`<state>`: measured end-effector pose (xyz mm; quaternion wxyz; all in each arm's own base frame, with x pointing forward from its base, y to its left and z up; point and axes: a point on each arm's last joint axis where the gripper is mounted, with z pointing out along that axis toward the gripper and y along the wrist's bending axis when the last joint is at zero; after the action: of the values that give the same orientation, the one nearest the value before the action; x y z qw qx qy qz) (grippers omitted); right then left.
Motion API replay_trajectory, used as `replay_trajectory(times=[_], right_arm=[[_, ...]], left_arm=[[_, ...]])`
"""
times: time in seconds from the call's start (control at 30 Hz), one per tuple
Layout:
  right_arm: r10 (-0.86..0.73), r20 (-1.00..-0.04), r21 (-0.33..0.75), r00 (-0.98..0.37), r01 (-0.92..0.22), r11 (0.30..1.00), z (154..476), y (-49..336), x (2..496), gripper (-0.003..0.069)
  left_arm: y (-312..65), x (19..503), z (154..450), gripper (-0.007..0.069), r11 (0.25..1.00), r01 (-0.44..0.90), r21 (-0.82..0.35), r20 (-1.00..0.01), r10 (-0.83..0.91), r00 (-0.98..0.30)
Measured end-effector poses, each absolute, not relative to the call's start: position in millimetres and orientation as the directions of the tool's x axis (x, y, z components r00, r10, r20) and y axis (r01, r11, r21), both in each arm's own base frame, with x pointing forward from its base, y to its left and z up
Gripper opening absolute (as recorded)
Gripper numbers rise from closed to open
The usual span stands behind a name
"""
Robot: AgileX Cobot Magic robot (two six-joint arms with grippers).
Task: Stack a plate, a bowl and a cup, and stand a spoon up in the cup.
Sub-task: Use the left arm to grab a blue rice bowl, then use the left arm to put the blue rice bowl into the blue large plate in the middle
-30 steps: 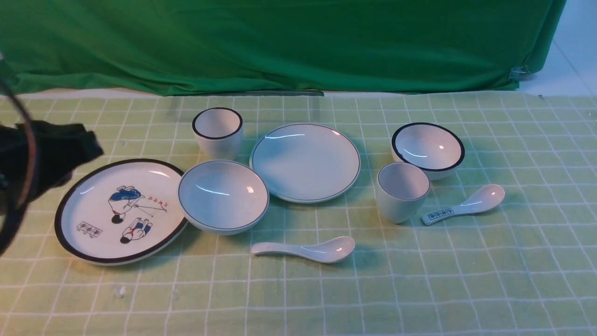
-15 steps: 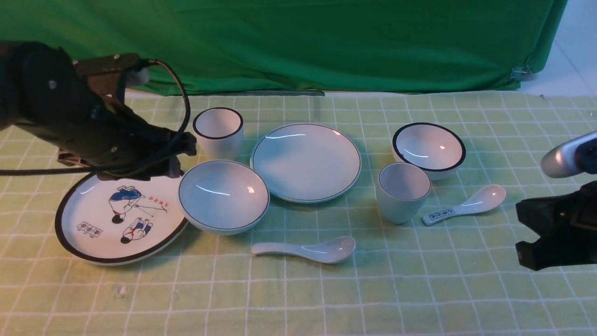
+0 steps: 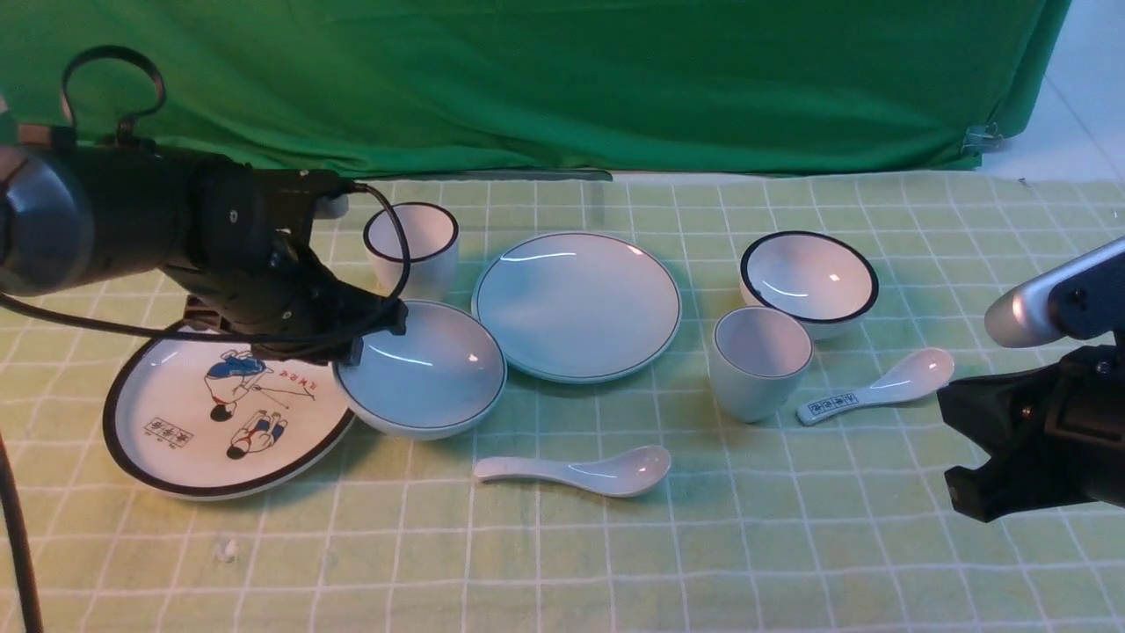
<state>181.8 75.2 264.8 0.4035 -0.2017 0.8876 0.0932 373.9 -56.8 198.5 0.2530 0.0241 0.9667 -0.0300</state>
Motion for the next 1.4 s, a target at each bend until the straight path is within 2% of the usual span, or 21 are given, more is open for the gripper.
replay_trajectory(times=[0.1, 0.23, 0.33, 0.43, 0.73, 0.93, 1.13, 1.3, 1.4], right_arm=[[-0.277, -0.762, 0.003, -0.585, -0.431, 0.903, 265.7, 75.4, 182.6, 0.0077], [-0.267, -0.778, 0.002, -0.569, -0.426, 0.905, 267.4, 75.6, 184.0, 0.008], [-0.265, -0.782, 0.001, -0.565, -0.426, 0.905, 268.0, 75.7, 184.4, 0.0086], [-0.263, -0.784, 0.0, -0.562, -0.424, 0.906, 267.7, 76.0, 185.5, 0.009], [-0.227, -0.744, 0.046, -0.628, -0.387, 0.921, 252.7, 80.0, 197.0, 0.0099], [-0.232, -0.722, 0.051, -0.652, -0.384, 0.922, 246.6, 81.2, 199.8, 0.0109], [-0.232, -0.722, 0.051, -0.652, -0.384, 0.922, 246.6, 81.2, 199.8, 0.0118], [-0.232, -0.722, 0.051, -0.652, -0.384, 0.922, 246.6, 81.2, 199.8, 0.0125], [-0.235, -0.715, 0.052, -0.658, -0.385, 0.922, 246.0, 81.1, 199.1, 0.0137]], left_arm=[[-57.4, 372.7, 203.2, 0.0032, 0.997, 0.065, -0.047, -0.5, 0.033, -0.865], [-58.5, 366.1, 223.9, 0.0029, 0.994, 0.075, -0.073, -0.533, 0.024, -0.845], [-65.0, 363.0, 244.1, 0.0029, 0.981, 0.07, -0.181, -0.592, -0.051, -0.804], [-80.1, 367.4, 249.8, 0.0029, 0.959, 0.105, -0.263, -0.646, -0.094, -0.758], [-143.8, 411.0, 222.5, 0.0029, 0.939, 0.265, -0.218, -0.692, 0.043, -0.721], [-154.5, 444.8, 202.7, 0.0029, 0.944, 0.293, -0.151, -0.717, 0.1, -0.69], [-155.5, 453.3, 186.2, 0.003, 0.946, 0.301, -0.119, -0.705, 0.133, -0.696], [-155.4, 453.4, 186.1, 0.0073, 0.945, 0.307, -0.111, -0.702, 0.144, -0.697], [-154.3, 452.9, 185.7, 0.0203, 0.947, 0.308, -0.095, -0.695, 0.158, -0.701]])
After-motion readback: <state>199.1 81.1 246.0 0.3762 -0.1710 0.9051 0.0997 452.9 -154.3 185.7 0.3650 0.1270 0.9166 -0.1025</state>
